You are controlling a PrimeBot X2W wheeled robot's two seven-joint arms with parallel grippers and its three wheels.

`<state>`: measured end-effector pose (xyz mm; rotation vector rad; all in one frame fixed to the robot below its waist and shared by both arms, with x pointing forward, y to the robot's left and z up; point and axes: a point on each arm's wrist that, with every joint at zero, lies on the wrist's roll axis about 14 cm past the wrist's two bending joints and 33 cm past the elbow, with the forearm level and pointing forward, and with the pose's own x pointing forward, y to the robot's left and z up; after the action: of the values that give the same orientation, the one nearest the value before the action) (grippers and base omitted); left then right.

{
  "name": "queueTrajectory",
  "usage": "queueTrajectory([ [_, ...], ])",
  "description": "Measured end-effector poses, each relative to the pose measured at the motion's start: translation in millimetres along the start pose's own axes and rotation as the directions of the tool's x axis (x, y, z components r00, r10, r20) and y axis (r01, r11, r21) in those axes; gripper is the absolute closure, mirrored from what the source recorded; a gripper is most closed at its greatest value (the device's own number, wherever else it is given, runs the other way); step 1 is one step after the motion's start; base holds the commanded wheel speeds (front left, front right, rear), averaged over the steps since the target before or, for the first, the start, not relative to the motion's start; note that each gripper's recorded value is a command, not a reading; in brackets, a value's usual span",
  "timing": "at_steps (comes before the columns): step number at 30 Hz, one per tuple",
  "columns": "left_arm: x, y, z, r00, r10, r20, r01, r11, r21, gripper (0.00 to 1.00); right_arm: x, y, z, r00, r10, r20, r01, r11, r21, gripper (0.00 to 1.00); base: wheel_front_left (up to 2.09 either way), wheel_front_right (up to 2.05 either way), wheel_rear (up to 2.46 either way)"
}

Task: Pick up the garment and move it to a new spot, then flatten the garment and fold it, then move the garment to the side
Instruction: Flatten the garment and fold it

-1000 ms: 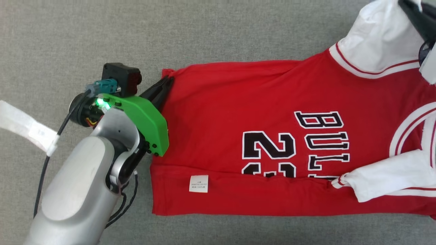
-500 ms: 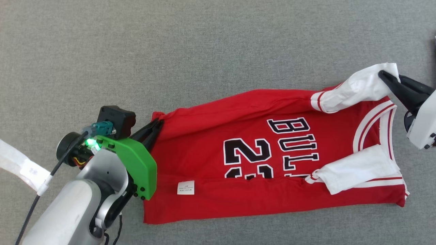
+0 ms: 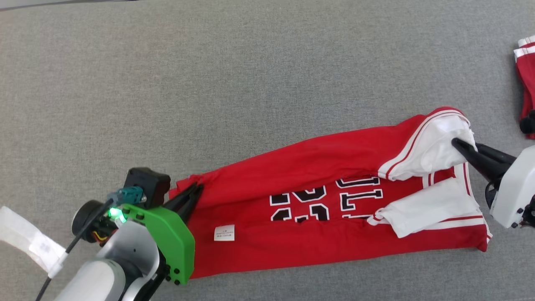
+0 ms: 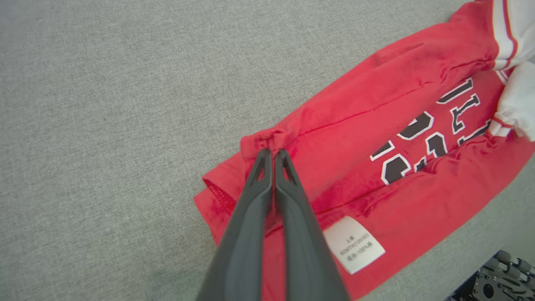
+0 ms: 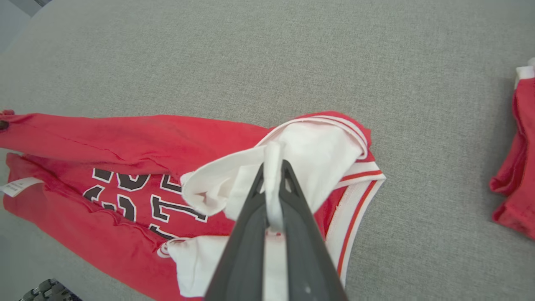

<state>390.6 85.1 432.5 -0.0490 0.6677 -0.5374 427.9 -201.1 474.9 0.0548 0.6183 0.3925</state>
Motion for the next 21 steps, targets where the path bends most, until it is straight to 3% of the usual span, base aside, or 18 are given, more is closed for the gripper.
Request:
queueTrajectory([
  [20, -12, 4, -32, 0.998, 0.061, -0.022, -0.062, 0.996, -0.061, 1.0, -13, 22, -39, 1.0, 0.019, -0.012, -0.017, 0.988, 0.152, 1.0, 0.0, 0.0, 0.0],
  [21, -12, 6, -32, 0.997, 0.069, -0.019, -0.07, 0.996, -0.063, 0.76, -13, 21, -40, 1.0, 0.011, -0.007, -0.01, 0.987, 0.159, 0.69, 0.0, 0.0, 0.0],
])
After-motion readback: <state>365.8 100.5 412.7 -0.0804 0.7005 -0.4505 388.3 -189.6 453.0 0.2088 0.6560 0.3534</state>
